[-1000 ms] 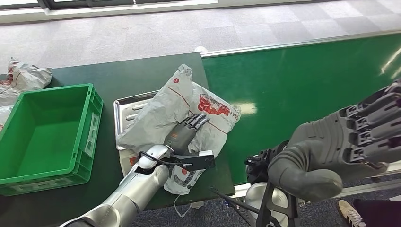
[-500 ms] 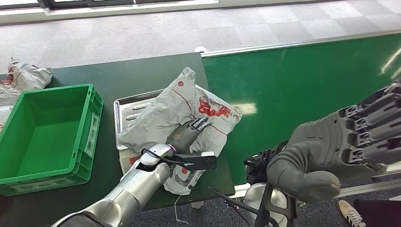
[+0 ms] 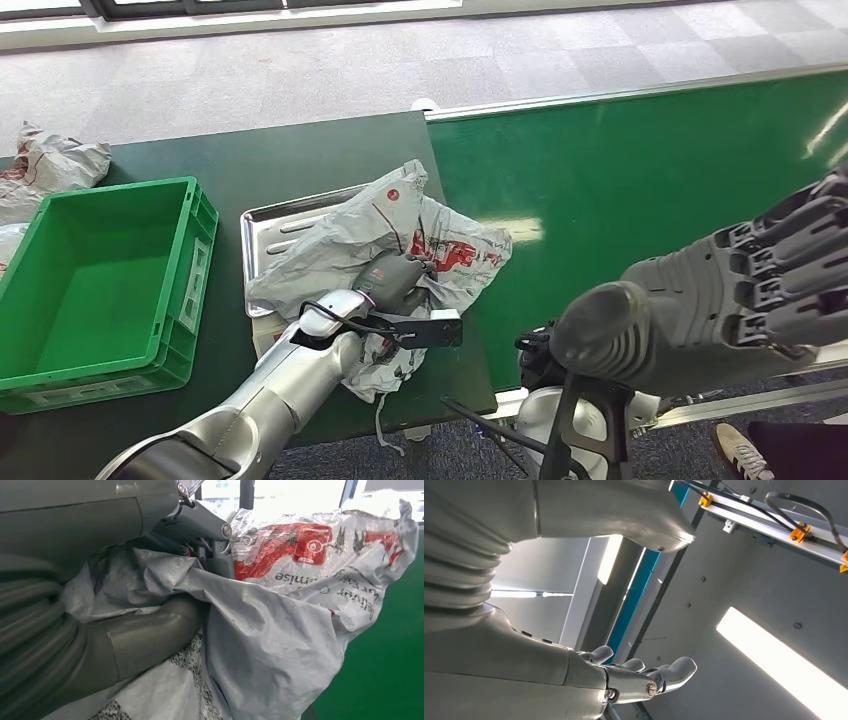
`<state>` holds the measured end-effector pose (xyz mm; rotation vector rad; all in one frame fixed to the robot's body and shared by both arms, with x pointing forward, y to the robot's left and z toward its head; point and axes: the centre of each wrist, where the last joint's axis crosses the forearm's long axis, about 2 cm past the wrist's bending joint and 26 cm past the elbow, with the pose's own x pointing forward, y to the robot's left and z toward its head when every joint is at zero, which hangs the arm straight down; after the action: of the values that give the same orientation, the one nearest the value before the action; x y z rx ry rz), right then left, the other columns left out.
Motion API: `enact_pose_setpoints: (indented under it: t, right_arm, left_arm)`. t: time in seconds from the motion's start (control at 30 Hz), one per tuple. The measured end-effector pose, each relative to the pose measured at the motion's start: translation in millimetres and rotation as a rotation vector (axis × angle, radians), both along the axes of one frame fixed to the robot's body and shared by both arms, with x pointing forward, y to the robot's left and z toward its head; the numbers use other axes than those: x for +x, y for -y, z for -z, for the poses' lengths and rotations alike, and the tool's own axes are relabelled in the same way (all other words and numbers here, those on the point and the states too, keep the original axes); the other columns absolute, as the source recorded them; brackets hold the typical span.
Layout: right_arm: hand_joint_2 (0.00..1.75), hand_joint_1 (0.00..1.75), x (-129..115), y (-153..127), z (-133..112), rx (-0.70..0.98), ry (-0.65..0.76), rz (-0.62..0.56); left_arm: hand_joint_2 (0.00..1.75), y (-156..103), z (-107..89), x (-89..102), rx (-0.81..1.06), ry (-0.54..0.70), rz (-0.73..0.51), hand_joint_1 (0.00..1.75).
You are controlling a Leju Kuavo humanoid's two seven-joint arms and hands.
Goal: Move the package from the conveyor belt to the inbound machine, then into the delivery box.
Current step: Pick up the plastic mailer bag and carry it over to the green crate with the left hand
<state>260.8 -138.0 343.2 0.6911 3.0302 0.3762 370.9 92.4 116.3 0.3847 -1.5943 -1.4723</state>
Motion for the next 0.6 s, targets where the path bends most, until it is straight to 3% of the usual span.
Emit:
enact_pose_setpoints:
  t: [0.2,0.3,0.43,0.6]
  right_arm:
    - [1.75,0.0,0.2,0.2,0.0,0.004,-0.001,-0.005]
    - [1.75,0.0,0.3,0.3,0.1,0.005,-0.001,-0.007]
    - [1.75,0.0,0.9,0.7,0.6,0.012,-0.005,-0.017]
    - [1.75,0.0,1.4,1.9,2.1,0.015,-0.01,-0.025]
  left_arm:
    - [1.75,-0.2,0.0,0.0,-0.028,0.014,0.009,1.75]
    - [1.75,-1.7,-0.8,1.2,-0.17,-0.007,0.043,1.75]
    - [1.75,-8.2,-12.6,10.5,-0.656,-0.125,0.088,1.75]
    - [1.75,-33.2,-63.3,31.9,-1.289,-0.129,0.085,1.75]
